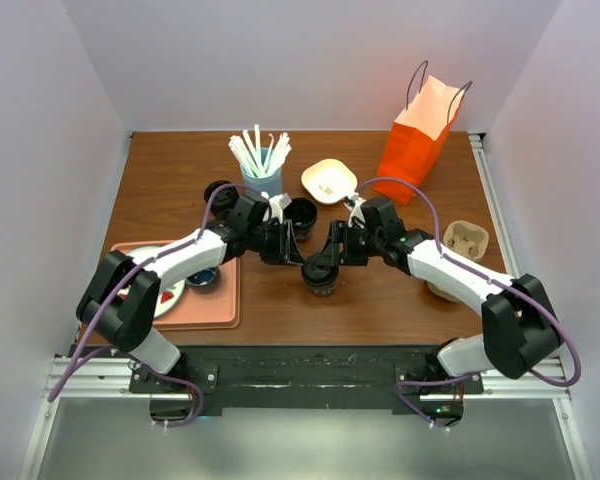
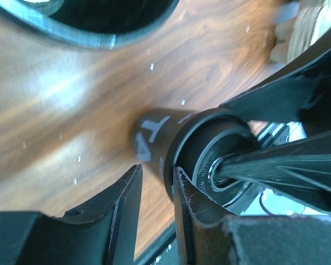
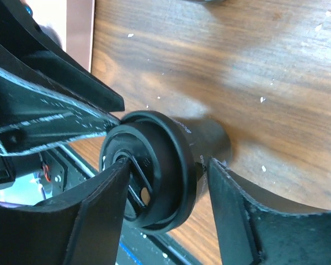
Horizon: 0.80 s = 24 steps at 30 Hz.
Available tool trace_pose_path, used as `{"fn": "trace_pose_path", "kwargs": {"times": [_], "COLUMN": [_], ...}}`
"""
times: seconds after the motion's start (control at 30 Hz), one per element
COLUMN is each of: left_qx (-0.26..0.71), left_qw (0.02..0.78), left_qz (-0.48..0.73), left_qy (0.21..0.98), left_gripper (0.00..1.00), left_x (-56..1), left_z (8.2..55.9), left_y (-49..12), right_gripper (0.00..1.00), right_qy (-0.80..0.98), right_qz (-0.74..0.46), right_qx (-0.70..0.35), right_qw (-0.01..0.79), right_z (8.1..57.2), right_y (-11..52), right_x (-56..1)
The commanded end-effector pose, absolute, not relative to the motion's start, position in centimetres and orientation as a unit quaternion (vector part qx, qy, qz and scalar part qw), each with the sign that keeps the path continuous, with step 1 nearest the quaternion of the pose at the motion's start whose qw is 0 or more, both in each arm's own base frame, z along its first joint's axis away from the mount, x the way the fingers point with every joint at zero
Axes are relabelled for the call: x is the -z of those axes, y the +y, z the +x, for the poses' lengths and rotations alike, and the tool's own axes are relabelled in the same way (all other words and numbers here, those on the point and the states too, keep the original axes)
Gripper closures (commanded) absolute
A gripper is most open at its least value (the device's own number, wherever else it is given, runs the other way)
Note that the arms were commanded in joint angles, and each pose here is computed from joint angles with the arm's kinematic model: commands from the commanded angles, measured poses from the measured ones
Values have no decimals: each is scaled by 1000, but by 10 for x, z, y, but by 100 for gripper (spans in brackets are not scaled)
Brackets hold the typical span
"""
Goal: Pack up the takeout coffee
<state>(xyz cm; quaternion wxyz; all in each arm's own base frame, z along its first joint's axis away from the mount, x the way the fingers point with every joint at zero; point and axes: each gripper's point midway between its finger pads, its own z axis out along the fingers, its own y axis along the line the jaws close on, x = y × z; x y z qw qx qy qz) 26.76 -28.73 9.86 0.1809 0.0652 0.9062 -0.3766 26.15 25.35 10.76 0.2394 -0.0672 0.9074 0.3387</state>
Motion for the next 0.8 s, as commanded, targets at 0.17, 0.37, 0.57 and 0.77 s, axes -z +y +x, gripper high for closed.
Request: {"fn": "trace_pose_path", "kwargs": {"times": [0.17, 0.37, 0.57, 0.77], "left_qx": [367, 384, 403, 336], "left_qw": [135, 145, 151, 175], "left_qz": [32, 36, 38, 38], "left_qy": [920, 911, 902, 925], "left_gripper": [62, 60, 59, 57], "left_x": [-97, -107, -117, -116], "left_z": [233, 237, 242, 251], "left_y": [-274, -279, -287, -267], "right_gripper": [27, 28, 30, 34], "right_qy": [903, 910, 914, 926], "right_qz": [-90, -86, -71, -42], "right_qx": [-336, -323, -312, -303], "right_qw": [252, 247, 250, 222], "right_z": [276, 274, 269, 244], "right_y": [261, 255, 246, 237], "right_x": [-147, -142, -153, -149]}}
